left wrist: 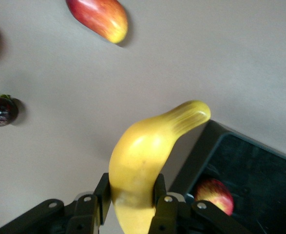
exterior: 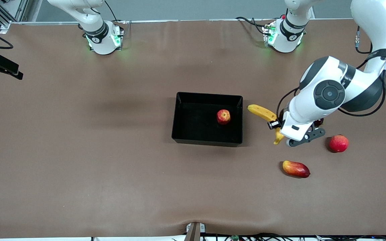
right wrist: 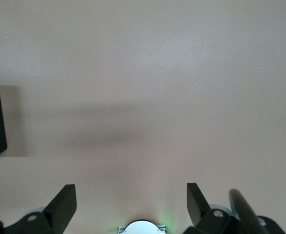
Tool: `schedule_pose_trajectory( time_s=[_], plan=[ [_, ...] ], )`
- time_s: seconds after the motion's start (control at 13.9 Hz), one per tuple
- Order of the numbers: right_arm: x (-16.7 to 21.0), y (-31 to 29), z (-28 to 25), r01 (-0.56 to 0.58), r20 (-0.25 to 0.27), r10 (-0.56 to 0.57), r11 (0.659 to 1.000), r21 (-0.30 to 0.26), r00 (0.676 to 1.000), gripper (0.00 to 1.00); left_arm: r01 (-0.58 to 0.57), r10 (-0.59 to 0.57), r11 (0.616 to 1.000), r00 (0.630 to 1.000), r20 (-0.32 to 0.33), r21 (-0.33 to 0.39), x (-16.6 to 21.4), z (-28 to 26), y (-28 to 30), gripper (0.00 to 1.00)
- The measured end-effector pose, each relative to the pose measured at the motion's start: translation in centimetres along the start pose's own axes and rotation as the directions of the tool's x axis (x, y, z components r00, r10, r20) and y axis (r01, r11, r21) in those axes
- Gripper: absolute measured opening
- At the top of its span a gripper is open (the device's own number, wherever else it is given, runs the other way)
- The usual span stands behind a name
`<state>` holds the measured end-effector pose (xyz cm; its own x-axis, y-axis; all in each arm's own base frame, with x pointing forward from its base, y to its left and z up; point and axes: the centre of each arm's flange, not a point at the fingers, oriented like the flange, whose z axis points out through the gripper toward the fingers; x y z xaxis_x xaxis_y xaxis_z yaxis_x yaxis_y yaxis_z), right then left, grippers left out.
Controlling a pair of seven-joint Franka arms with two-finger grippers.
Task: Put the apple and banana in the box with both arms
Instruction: 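Lift and carry the banana over the box with the left gripper, then lower the banana into the box and open the left gripper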
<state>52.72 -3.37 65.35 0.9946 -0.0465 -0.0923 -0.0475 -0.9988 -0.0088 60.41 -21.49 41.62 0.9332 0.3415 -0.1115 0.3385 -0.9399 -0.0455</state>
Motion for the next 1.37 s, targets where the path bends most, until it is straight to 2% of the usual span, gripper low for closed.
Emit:
schedule_pose_trajectory(
  time_s=[0.36, 0.65, 0.86, 1.15, 1.37],
  plan=[
    [0.0, 0.0, 0.0, 0.0, 0.0, 0.0, 1.0, 0.0, 1.0, 1.0, 0.037, -0.036, 0.999, 0.999, 0.034, -0.024, -4.2, 2.1, 8.1, 0.39],
    [0.0, 0.0, 0.0, 0.0, 0.001, 0.0, 1.0, 0.0, 1.0, 1.0, 0.051, -0.051, 0.998, 0.999, -0.018, -0.034, -6.2, 4.1, 13.1, 0.39],
    [0.0, 0.0, 0.0, 0.0, 0.001, 0.0, 1.0, 0.0, 1.0, 1.0, 0.053, -0.054, 0.997, 0.998, -0.023, -0.05, -7.8, 6.6, 15.6, 0.39],
    [0.0, 0.0, 0.0, 0.0, 0.002, 0.0, 1.0, 0.0, 1.0, 1.0, 0.043, -0.043, 0.999, 0.999, -0.009, -0.029, -8.4, 9.5, 16.8, 0.39],
    [0.0, 0.0, 0.0, 0.0, 0.002, 0.0, 1.0, 0.0, 1.0, 1.0, 0.021, -0.022, 1.0, 1.0, -0.022, -0.023, -9.4, 11.9, 18.3, 0.39]
  ],
)
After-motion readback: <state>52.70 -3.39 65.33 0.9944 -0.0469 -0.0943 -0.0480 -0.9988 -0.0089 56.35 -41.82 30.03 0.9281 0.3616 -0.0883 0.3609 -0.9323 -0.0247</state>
